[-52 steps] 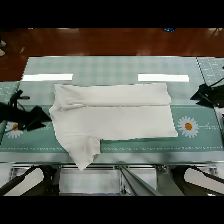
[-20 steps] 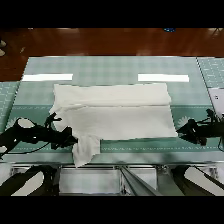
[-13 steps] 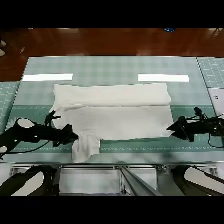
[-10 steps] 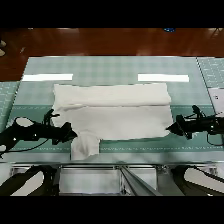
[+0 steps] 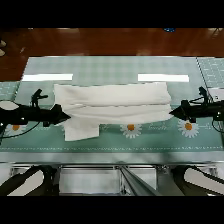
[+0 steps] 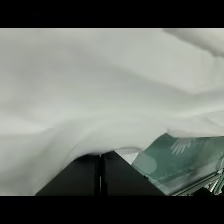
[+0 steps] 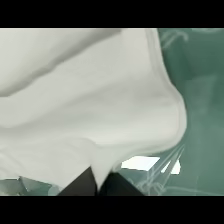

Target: Fold the shirts.

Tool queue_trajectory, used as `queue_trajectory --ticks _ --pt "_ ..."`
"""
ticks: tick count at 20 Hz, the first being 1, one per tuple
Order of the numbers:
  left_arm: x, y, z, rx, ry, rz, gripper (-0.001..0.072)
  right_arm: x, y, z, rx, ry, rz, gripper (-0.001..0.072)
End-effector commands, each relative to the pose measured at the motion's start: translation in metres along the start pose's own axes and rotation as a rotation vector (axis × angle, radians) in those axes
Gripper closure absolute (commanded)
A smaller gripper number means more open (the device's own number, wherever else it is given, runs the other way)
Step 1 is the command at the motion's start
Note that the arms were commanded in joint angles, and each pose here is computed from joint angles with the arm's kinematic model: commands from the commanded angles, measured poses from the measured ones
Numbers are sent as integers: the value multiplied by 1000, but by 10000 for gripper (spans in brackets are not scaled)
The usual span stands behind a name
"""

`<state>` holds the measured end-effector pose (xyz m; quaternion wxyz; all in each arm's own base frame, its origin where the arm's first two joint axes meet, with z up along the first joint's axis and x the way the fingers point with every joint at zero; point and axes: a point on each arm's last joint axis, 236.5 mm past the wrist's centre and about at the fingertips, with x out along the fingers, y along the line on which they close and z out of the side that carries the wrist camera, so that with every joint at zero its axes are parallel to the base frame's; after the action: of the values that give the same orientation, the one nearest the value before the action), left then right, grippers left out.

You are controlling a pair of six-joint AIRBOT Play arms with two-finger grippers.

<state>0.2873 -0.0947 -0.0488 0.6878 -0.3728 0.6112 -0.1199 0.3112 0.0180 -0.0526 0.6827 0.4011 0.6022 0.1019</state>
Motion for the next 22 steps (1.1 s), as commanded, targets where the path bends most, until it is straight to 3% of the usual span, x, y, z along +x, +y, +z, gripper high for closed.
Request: queue_trajectory --ticks 1,8,15,16,17,18,22 --pt "-11 -23 55 17 -103 -40 687 -4 28 45 -53 -93 7 689" --pt "4 -39 139 38 -107 -51 687 12 64 112 -130 -138 20 689" --pt "40 -42 175 48 -65 -53 687 45 66 153 -67 -153 60 684" --pt "46 -37 173 41 -51 -49 655 50 62 155 -48 -154 65 540" --pt "49 -34 169 33 -30 -49 475 53 58 156 -37 -153 61 309" --pt "49 -32 166 27 -13 -49 200 54 57 156 -35 -153 58 302" --pt "1 -19 171 -30 -32 -78 198 11 55 162 -11 -196 83 303"
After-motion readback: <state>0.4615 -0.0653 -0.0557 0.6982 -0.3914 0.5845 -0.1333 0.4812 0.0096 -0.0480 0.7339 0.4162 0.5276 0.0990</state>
